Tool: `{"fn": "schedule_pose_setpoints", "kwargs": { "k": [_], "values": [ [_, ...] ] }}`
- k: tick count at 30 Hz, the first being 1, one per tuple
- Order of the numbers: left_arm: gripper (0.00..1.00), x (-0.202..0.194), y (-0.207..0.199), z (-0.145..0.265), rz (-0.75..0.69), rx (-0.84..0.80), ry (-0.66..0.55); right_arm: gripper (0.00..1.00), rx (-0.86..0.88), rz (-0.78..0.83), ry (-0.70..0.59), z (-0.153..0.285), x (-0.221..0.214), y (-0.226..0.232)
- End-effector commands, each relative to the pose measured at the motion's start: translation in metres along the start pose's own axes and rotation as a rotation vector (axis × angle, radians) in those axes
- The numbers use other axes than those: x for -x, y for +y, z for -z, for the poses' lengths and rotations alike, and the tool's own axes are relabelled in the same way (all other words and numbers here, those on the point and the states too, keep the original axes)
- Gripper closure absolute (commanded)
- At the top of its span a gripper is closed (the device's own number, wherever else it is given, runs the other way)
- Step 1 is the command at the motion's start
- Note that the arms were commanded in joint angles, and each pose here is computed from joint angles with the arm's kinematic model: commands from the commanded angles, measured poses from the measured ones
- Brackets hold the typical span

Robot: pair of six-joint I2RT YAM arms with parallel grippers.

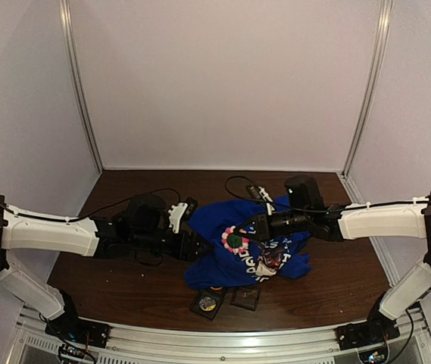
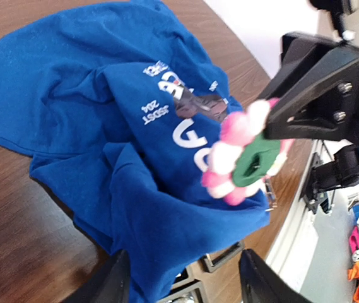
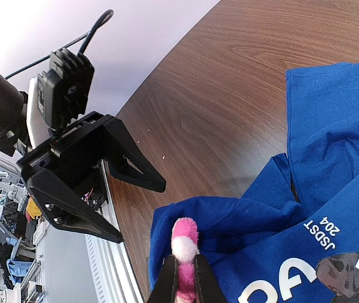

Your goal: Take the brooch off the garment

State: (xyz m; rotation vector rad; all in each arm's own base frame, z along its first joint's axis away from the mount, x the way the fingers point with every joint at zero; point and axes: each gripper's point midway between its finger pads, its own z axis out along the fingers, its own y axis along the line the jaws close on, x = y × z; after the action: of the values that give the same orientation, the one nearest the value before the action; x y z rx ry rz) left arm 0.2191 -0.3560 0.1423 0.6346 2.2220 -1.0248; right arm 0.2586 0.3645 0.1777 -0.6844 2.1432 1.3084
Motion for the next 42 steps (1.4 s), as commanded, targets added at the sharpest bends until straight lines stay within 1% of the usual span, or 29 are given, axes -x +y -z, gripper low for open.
{"fn": "schedule_pose_setpoints", "kwargs": {
  "k": [1, 6, 12, 18, 21, 24, 27, 30, 33, 38, 42],
  "values": [
    [0.34, 0.011, -0.009, 0.011, -0.027, -0.038, -0.050, 1.00, 0.048, 0.015, -0.032, 0.008, 0.005, 0.011],
    [0.30, 0.023, -0.016, 0.009, -0.048, -0.055, -0.064, 1.00, 0.067, 0.004, -0.024, 0.005, 0.000, 0.010],
    [0.30, 0.035, -0.026, 0.003, -0.056, -0.088, -0.070, 1.00, 0.060, 0.002, -0.026, 0.006, -0.001, 0.009],
    [0.30, 0.034, -0.029, -0.011, -0.058, -0.107, -0.039, 1.00, 0.048, 0.007, -0.022, 0.007, -0.002, 0.008],
    [0.31, 0.038, -0.034, -0.017, -0.055, -0.133, -0.033, 1.00, 0.059, 0.008, -0.018, 0.007, -0.003, 0.010],
    [0.34, 0.044, -0.043, -0.020, -0.053, -0.179, -0.040, 1.00, 0.065, 0.006, -0.010, 0.006, -0.005, 0.010],
    [0.41, 0.044, -0.048, -0.025, -0.049, -0.207, -0.033, 1.00, 0.067, 0.003, -0.006, 0.006, -0.006, 0.010],
    [0.48, 0.041, -0.045, -0.029, -0.042, -0.205, -0.021, 1.00, 0.069, 0.002, -0.004, 0.006, -0.007, 0.010],
    [0.51, 0.038, -0.041, -0.033, -0.030, -0.190, -0.010, 1.00, 0.083, 0.004, -0.004, 0.007, -0.007, 0.013],
    [0.59, 0.034, -0.033, -0.040, -0.016, -0.159, 0.000, 1.00, 0.108, 0.004, 0.003, 0.007, -0.009, 0.017],
    [0.73, 0.031, -0.031, -0.042, -0.007, -0.160, 0.005, 1.00, 0.092, -0.004, 0.003, 0.007, -0.011, 0.013]
  ]
}}
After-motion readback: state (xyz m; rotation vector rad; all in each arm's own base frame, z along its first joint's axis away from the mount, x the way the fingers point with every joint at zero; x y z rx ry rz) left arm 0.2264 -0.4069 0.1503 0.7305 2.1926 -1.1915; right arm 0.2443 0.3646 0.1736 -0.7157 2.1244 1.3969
